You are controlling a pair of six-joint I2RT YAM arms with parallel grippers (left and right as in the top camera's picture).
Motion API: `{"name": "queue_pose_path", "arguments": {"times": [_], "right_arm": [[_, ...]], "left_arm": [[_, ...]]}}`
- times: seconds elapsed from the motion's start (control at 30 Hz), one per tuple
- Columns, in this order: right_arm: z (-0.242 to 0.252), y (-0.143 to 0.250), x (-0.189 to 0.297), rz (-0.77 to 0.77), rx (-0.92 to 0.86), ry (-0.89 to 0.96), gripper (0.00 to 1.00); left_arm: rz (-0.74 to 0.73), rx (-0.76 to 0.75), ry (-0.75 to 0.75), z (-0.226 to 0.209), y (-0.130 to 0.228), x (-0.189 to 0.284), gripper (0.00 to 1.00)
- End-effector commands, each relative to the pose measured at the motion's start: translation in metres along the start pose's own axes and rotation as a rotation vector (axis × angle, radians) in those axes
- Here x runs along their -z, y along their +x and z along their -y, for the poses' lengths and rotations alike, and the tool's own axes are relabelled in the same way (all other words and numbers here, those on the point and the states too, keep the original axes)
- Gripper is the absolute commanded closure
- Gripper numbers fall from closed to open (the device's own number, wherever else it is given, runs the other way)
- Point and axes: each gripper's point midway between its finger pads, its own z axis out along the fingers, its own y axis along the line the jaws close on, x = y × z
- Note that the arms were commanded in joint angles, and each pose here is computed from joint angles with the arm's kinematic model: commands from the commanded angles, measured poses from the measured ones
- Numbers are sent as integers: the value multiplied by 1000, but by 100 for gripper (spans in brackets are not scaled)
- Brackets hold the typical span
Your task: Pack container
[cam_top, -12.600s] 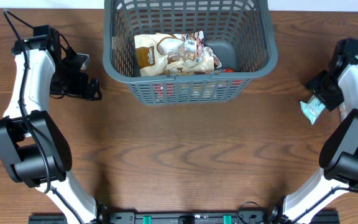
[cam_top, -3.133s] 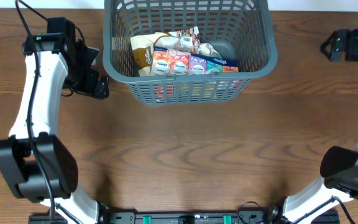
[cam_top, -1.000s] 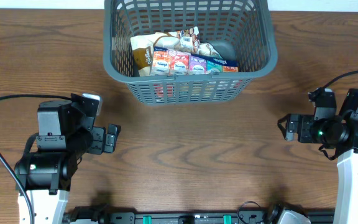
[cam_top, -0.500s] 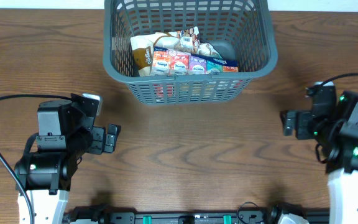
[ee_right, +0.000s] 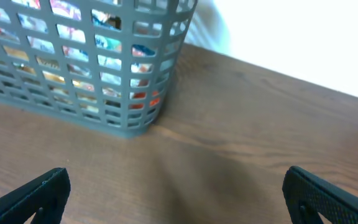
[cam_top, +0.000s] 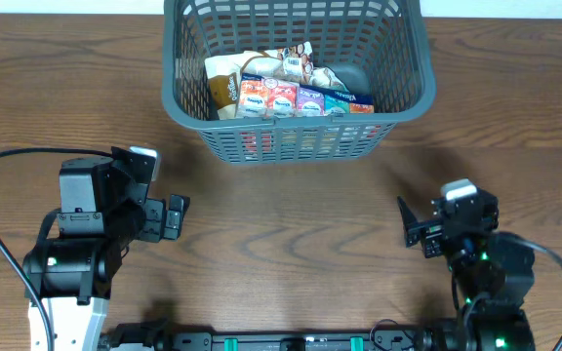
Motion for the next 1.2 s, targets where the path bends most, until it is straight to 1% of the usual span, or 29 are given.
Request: {"name": "queue_pose_path", "arguments": {"times": [0.0, 0.17, 0.33, 0.37, 0.4, 0.43, 0.5, 0.63, 0.73, 0.8, 0.9, 0.97, 1.03, 1.17], "right_arm": [[-5, 3, 2, 36, -17, -6, 1], [-5, 9, 3, 78, -10, 10, 1], [-5, 8, 1, 171, 5, 32, 1], [-4, 8, 0, 192, 8, 41, 2], [-3, 8, 0, 209, 9, 48, 6], [-2, 8, -1, 226, 3, 60, 8], [8, 12, -2, 250, -71, 117, 10], [28, 28, -2, 253, -248, 227, 11], [36, 40, -4, 250, -331, 279, 15], [37, 44, -5, 245, -335, 289, 15], [38, 44, -5, 240, -301, 297, 18], [38, 45, -5, 237, -288, 300, 23], [38, 45, -5, 236, -283, 300, 25], [38, 45, -5, 234, -284, 300, 25]], "left_arm": [[-1, 10, -10, -2, 0, 0, 2], [-1, 10, -10, -2, 0, 0, 1], [-1, 10, -10, -2, 0, 0, 1], [-1, 10, -10, -2, 0, 0, 1], [-1, 10, -10, -2, 0, 0, 1], [-1, 10, -10, -2, 0, 0, 1], [-1, 10, -10, -2, 0, 0, 1], [-1, 10, -10, -2, 0, 0, 1], [-1, 10, -10, -2, 0, 0, 1], [-1, 10, -10, -2, 0, 0, 1], [-1, 10, -10, -2, 0, 0, 1], [-1, 10, -10, -2, 0, 0, 1], [-1, 10, -10, -2, 0, 0, 1], [-1, 10, -10, -2, 0, 0, 1]]}}
